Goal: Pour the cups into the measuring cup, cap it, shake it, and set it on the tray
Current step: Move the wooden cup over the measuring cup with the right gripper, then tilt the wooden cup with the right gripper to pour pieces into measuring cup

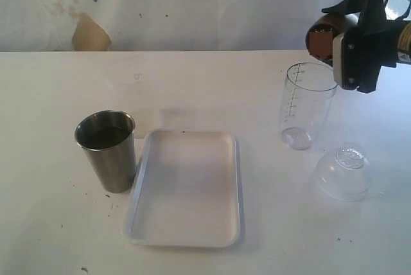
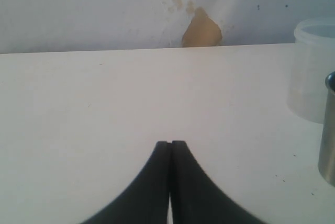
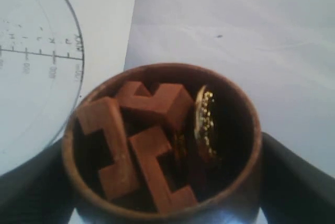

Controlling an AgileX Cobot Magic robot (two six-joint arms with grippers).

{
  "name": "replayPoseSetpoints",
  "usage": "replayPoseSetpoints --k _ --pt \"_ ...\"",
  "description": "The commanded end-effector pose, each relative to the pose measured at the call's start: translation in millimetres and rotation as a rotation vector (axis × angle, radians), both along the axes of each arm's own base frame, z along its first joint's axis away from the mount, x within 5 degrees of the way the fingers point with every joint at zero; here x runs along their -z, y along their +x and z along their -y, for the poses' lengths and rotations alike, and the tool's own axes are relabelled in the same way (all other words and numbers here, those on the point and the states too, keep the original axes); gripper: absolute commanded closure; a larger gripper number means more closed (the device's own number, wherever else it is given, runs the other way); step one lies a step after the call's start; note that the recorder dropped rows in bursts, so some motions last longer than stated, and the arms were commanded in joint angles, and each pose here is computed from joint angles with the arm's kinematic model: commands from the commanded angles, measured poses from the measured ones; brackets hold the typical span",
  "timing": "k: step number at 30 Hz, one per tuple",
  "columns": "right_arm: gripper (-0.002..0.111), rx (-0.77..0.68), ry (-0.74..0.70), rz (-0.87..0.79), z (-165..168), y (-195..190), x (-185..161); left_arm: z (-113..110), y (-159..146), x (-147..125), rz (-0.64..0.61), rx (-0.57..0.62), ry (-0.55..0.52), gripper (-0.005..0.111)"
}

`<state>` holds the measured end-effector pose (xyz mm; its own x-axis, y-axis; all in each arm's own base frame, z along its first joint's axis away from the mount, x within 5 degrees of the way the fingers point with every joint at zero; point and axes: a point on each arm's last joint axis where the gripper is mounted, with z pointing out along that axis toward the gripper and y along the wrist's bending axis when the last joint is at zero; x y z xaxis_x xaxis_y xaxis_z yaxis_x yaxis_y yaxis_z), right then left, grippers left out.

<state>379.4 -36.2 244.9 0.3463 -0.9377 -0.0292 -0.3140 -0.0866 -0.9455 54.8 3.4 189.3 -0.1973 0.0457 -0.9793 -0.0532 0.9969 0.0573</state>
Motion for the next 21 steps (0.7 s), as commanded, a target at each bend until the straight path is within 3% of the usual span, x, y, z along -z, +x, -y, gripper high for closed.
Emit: replayPoseSetpoints --k 1,5,8,21 --pt "0.108 -0.003 -0.019 0.045 -1 -3 -15 0 0 2 0.0 -0.005 -0.017 0.107" --pt "0.108 -0.002 -0.053 0.03 0 -3 -13 0 0 2 0.0 -0.005 -0.017 0.107" --pt "0.108 -0.036 -0.172 0.028 1 -4 -9 0 0 2 0.0 -0.005 -0.017 0.107" --pt "0.108 -0.049 -0.244 0.03 -9 -1 -9 0 0 2 0.0 -0.005 -0.017 0.107"
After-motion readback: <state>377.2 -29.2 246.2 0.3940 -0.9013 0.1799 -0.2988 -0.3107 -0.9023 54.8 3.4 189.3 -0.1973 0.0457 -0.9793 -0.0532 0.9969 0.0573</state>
